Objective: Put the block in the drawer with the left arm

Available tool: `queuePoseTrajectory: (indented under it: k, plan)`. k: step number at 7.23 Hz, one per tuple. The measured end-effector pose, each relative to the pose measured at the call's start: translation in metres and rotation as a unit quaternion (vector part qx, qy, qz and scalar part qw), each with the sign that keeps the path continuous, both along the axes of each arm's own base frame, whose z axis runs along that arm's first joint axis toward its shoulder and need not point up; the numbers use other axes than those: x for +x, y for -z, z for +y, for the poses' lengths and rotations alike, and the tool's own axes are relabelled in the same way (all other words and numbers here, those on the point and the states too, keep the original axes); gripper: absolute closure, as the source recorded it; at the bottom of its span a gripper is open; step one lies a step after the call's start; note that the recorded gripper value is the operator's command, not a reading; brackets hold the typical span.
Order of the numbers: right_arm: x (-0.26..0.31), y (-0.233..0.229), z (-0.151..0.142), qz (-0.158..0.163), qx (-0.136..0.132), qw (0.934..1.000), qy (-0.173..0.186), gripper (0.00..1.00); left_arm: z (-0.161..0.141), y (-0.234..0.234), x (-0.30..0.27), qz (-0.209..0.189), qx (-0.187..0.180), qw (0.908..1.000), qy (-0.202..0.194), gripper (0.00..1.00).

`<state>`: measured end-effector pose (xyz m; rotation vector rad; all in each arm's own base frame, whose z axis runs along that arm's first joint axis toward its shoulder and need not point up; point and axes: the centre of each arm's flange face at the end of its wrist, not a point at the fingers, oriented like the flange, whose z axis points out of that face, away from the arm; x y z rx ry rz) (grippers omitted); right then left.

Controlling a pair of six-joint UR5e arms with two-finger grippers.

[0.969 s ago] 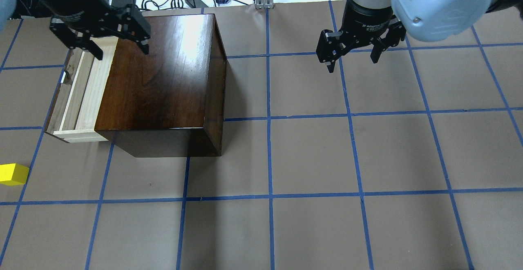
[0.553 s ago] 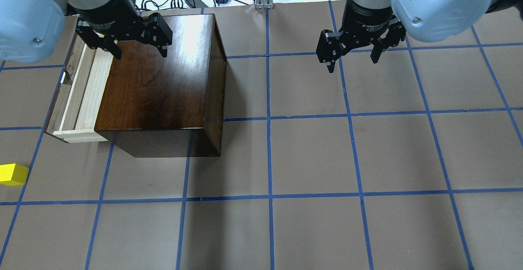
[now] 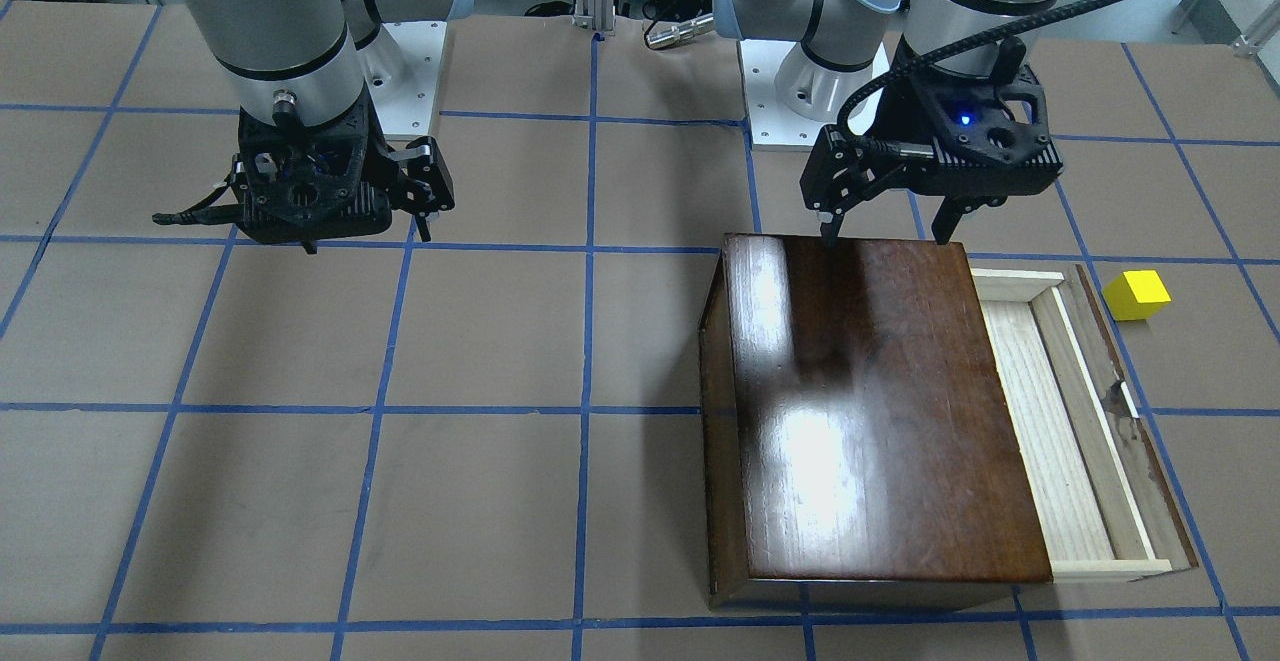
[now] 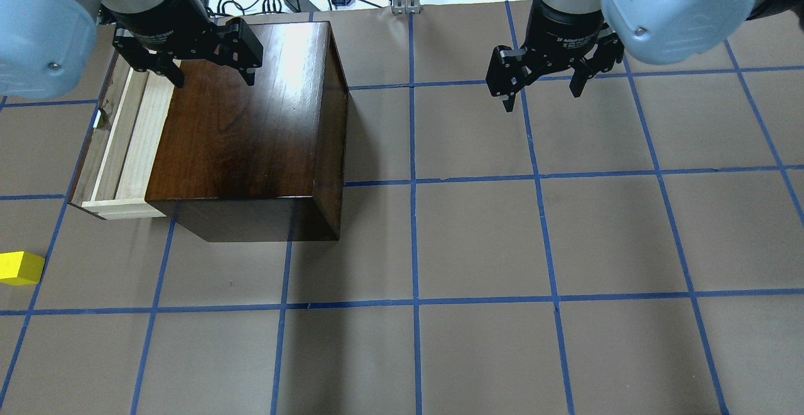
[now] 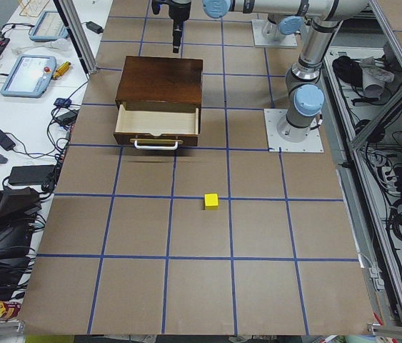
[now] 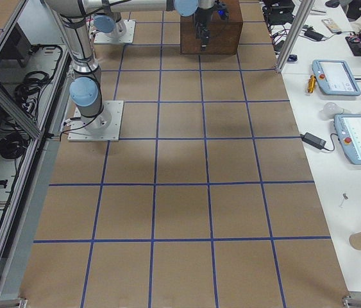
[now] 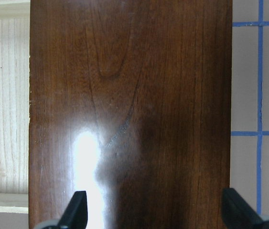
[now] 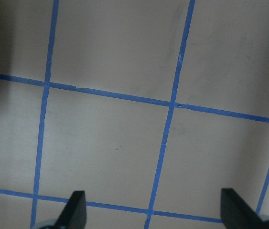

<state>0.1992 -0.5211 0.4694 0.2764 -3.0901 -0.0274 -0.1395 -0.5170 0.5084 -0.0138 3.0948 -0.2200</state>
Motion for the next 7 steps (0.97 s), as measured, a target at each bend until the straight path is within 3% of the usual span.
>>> queuePoseTrajectory:
  k: [3, 7]
  plan:
    - [0.0, 0.0, 0.0, 0.0, 0.0, 1.0, 0.0, 0.0, 0.0, -0.009, 0.032, -0.011, -0.001, 0.9991, 0.04, 0.0]
    - [0.0, 0.0, 0.0, 0.0, 0.0, 1.0, -0.001, 0.0, 0.01, -0.023, 0.2, -0.039, 0.026, 0.9891, 0.14, 0.0]
